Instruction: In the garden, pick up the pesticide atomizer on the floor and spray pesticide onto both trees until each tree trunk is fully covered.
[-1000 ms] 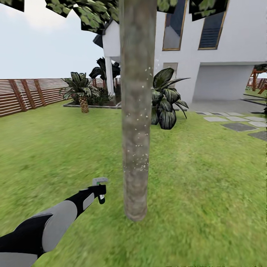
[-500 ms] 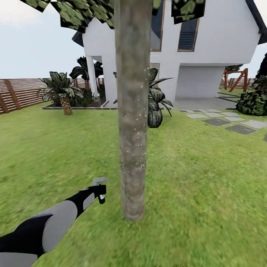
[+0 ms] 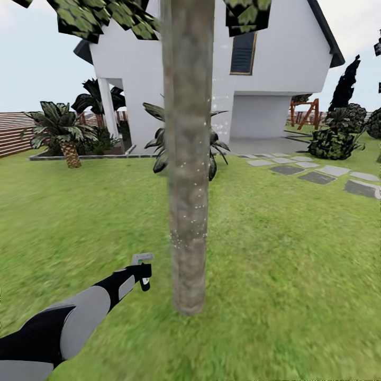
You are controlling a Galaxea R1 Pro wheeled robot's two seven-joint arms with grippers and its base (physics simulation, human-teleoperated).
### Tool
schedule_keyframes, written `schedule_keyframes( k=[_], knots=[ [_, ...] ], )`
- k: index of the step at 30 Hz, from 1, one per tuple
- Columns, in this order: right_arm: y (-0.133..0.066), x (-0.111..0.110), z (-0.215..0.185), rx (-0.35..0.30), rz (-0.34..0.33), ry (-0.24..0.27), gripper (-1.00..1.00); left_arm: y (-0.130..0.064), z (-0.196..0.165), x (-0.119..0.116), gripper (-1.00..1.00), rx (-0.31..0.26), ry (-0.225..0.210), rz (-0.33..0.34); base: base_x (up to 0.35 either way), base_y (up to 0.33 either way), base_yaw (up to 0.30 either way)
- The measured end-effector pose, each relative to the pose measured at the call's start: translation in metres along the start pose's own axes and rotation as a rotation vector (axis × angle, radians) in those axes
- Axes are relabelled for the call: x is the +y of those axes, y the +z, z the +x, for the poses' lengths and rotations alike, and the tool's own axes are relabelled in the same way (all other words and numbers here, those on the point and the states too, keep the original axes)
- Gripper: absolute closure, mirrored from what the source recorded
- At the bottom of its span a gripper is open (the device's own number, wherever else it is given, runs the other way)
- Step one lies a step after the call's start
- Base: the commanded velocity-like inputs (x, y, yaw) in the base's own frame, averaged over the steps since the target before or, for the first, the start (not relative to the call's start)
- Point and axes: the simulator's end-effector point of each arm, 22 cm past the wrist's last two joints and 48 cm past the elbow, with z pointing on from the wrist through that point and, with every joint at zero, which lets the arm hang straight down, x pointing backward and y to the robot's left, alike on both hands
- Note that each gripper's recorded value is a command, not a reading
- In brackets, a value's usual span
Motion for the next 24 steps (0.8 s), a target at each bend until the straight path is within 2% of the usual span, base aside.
schedule_keyframes(
  k=[5,24],
  knots=[
    [0.0,0.0,0.0002,0.0,0.0,0.0,-1.0,0.0,0.0005,-0.0001,1.0,0.001,0.0,0.0,0.0,0.35,-0.18],
    [0.0,-0.0001,0.0,0.0,0.0,0.0,-1.0,0.0001,0.0007,-0.0011,1.0,0.001,0.002,0.001,-0.001,0.35,-0.286]
  ],
)
